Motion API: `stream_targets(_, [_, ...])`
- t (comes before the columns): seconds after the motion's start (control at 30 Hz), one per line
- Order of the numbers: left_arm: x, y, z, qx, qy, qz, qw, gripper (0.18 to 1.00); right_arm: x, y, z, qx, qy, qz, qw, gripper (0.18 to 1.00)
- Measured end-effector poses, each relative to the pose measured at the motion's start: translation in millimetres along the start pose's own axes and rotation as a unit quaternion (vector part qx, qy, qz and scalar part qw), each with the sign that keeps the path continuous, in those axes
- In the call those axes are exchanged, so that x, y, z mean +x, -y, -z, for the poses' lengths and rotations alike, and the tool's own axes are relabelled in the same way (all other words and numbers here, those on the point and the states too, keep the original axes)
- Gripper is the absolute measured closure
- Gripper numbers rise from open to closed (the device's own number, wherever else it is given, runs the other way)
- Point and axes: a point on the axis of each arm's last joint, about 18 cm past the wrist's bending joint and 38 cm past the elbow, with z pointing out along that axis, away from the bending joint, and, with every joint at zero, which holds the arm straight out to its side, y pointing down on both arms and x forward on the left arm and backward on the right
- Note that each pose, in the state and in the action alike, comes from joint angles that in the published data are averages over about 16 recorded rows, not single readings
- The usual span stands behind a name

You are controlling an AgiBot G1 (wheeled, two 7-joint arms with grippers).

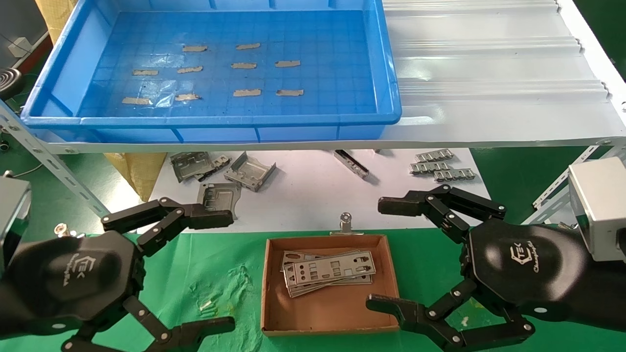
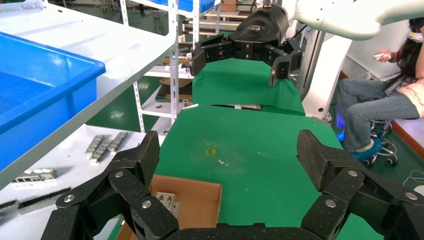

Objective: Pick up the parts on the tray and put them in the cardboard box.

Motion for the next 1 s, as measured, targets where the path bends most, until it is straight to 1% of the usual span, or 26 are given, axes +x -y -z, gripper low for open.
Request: stream_targets(1.0, [0.0,0.0,0.0,0.0,0.0,0.0,1.0,0.184,0.0,0.0,0.0,0.0,0.0,0.0,1.0,0.178])
